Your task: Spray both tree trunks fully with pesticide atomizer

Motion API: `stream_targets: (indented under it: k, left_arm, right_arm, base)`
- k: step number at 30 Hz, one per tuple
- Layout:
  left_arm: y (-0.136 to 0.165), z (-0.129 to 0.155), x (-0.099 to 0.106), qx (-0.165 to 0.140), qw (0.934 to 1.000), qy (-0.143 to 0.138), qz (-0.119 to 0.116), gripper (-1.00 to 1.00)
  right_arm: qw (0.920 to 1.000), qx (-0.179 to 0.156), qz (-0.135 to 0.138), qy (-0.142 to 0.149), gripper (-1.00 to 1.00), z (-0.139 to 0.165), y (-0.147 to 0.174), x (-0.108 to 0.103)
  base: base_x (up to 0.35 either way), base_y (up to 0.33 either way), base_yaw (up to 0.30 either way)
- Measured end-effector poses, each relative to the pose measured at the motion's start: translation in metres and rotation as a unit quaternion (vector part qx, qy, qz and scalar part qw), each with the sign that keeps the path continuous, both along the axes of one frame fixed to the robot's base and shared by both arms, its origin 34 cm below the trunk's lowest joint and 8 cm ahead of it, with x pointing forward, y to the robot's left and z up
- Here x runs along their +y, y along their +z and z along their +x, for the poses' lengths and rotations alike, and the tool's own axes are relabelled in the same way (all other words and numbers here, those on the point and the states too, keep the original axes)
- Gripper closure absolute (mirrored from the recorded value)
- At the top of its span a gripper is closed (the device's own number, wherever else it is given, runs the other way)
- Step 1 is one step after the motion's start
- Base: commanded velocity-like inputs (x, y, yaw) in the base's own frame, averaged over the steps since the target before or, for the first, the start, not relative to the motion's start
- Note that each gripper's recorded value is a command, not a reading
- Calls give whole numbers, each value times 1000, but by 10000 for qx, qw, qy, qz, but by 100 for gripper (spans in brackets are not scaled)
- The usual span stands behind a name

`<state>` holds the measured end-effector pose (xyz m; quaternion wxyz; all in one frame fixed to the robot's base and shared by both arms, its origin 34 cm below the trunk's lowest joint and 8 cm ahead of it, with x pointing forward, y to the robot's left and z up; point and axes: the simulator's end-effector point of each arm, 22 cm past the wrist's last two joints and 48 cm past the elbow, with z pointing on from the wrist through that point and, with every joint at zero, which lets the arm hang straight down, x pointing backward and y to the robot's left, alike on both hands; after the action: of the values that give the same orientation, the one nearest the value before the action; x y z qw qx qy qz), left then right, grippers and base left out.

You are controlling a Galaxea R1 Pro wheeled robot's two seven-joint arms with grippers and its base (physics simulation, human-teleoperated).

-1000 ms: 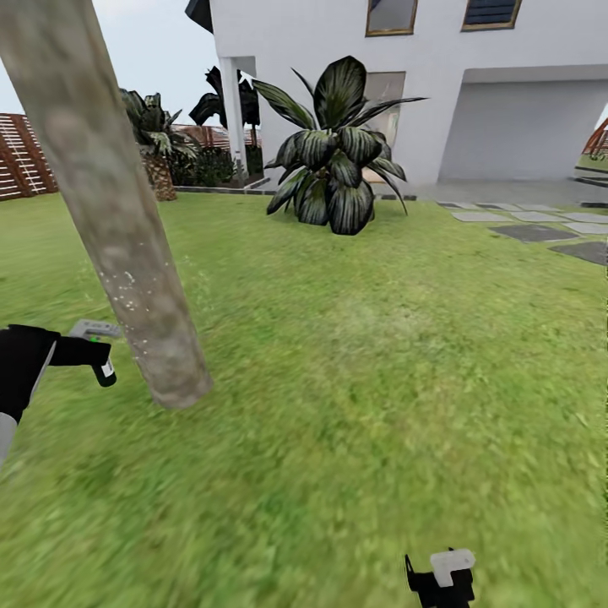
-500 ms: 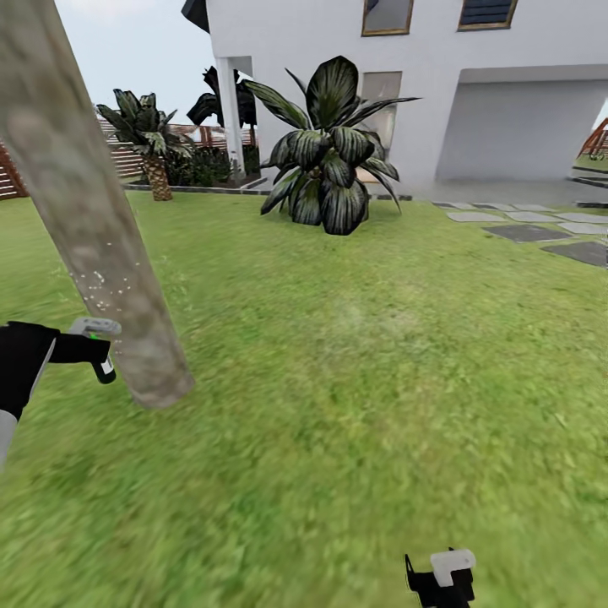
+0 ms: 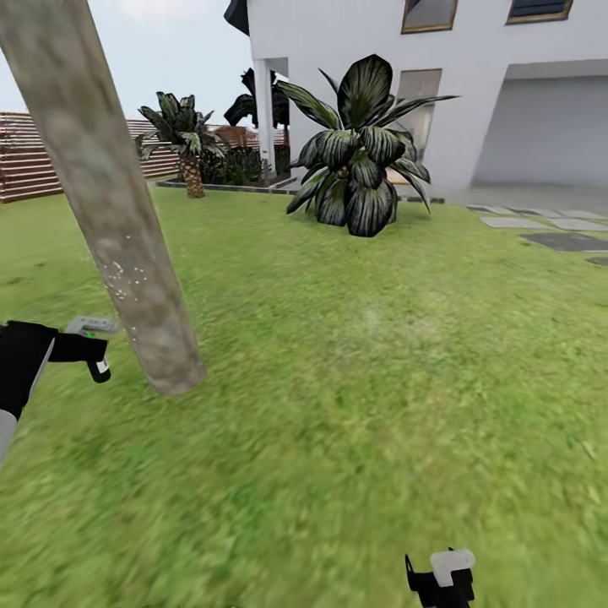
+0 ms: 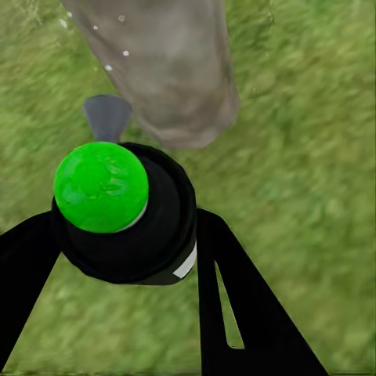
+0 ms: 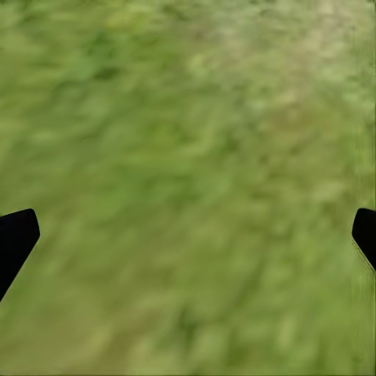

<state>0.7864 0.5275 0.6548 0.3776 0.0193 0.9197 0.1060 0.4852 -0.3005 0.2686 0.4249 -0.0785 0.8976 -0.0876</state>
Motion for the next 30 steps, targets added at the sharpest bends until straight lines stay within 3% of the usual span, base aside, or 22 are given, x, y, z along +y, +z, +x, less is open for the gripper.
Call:
stream_targets:
  k: [21,23,25,27,30]
  left_arm:
    - [-9,-3,-3,77,10000,-15,-11,100]
    - [-22,-10,3,223,9997,42,-12,100]
    - [-57,-32,19,526,9981,270,-197,100]
    - [-71,-44,32,597,9970,410,-258,100]
    - [-89,-54,36,636,9970,405,-191,100]
  right_arm:
    - [10000,-1,0,0,-100,0,0,0]
    - [10000,3,0,1,-100,0,0,0]
    - [10000,3,1,1,-100,0,0,0]
    - [10000,4,0,1,-100,0,0,0]
    - [10000,3,1,0,-100,0,0,0]
  base:
    - [133,-270,43]
    - [169,-252,240]
    - [233,-188,272]
    - [303,-65,276]
    - [329,-16,254]
